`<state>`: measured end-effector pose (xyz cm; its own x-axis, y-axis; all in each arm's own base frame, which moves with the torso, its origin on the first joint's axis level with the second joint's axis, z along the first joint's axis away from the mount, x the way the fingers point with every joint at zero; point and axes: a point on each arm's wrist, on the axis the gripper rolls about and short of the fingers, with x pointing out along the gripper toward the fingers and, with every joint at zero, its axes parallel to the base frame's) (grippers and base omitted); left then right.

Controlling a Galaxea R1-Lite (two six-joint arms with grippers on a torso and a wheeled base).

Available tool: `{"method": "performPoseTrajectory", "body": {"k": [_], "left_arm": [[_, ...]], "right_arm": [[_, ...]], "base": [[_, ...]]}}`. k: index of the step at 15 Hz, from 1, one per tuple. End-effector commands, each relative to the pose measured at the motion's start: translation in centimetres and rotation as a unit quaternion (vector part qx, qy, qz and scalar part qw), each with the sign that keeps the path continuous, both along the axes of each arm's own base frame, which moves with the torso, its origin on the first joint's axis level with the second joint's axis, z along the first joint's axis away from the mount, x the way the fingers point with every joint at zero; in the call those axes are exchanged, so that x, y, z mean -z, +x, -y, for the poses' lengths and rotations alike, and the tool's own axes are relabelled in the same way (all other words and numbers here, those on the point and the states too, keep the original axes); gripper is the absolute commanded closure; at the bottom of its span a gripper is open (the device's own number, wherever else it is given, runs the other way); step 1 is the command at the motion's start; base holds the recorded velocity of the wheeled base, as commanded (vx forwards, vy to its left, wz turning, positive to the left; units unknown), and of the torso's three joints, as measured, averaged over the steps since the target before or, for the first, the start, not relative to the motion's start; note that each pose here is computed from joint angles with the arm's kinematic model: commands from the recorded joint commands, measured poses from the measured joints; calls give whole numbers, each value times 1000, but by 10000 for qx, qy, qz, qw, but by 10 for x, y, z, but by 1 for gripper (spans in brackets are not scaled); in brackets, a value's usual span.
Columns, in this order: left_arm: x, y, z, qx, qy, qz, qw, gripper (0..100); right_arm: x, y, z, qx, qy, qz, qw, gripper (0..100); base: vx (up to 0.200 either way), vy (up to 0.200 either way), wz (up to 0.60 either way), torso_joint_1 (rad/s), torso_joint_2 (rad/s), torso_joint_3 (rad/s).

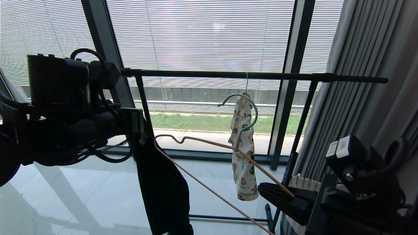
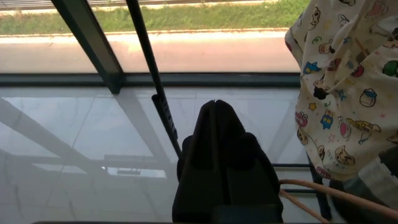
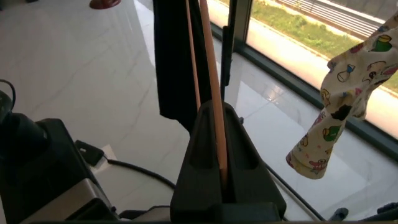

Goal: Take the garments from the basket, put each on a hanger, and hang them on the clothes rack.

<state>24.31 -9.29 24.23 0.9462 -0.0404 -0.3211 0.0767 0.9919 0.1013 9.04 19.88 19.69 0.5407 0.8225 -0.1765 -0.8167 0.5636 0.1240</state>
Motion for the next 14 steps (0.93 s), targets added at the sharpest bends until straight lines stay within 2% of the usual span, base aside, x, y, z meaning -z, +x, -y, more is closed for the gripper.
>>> {"method": "performPoseTrajectory", "body": {"k": [1, 8, 12, 14], "left_arm": [[6, 7, 3, -5, 37, -101, 9999, 100], [2, 7, 2, -182, -38, 33, 9998, 100], [0, 5, 2, -194, -64, 78, 9998, 100], [0, 5, 2, -354, -17, 102, 9993, 100]], "right_arm": [[-1, -1, -5, -87, -4, -5, 10000, 100], [-3, 7, -24, -193, 4, -23, 9998, 100], [3, 16, -42, -156, 125, 42, 9998, 100], [1, 17, -46, -155, 185, 61, 9997, 100]], "base": [[0, 0, 0, 0, 0, 0], [0, 0, 0, 0, 0, 0], [0, 0, 0, 0, 0, 0], [0, 0, 0, 0, 0, 0]]}}
